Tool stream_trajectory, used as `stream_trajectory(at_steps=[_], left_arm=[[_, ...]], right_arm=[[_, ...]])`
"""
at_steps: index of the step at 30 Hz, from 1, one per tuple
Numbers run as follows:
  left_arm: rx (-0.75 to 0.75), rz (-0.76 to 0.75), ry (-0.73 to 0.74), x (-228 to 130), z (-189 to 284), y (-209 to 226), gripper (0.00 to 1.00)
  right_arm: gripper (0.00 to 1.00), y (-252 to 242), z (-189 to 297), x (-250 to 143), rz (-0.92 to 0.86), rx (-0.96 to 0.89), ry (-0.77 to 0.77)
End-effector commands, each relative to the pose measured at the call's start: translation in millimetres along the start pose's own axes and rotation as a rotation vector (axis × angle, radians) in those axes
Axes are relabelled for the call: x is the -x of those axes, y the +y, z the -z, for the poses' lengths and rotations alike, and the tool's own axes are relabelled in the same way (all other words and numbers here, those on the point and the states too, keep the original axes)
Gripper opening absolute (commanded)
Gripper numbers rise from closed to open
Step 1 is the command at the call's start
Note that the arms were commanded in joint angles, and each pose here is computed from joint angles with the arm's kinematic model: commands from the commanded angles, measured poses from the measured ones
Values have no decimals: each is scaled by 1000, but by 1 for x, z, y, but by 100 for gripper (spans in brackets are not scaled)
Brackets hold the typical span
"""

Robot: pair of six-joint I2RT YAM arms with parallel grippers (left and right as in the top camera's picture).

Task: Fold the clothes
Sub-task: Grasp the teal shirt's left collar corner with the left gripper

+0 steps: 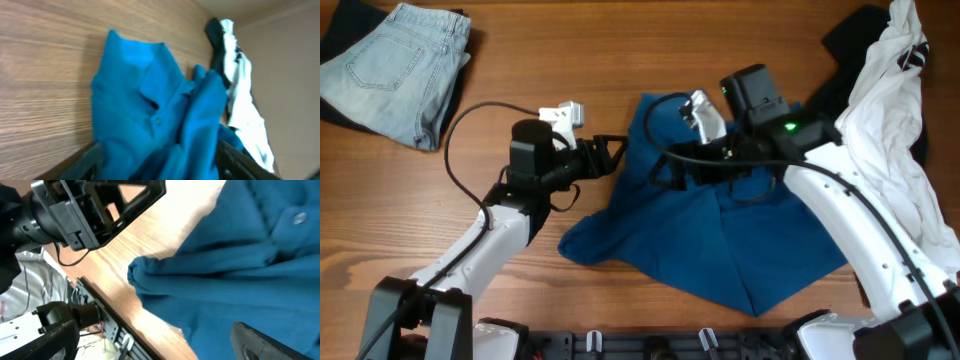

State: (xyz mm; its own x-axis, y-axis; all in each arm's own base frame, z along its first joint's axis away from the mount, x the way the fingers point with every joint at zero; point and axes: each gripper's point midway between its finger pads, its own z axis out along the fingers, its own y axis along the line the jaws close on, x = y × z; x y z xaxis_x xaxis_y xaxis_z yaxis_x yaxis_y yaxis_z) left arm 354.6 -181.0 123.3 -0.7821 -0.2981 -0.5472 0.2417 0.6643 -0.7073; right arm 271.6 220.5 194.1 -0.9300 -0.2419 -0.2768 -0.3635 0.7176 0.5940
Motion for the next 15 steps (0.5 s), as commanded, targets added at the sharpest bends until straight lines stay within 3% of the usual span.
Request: stream_trajectory(at_steps=[1,4,15], left_arm=[[-97,-25,69,-5,-5,-18,56],[-92,-4,114,-17,-9,-15,57],[-28,88,321,-79,-31,7,64]], right_arm=[[95,13,45,27,108,-25,-155],[99,16,66,38,110,-34,-205],[100,40,122,60,188,-54,-324]])
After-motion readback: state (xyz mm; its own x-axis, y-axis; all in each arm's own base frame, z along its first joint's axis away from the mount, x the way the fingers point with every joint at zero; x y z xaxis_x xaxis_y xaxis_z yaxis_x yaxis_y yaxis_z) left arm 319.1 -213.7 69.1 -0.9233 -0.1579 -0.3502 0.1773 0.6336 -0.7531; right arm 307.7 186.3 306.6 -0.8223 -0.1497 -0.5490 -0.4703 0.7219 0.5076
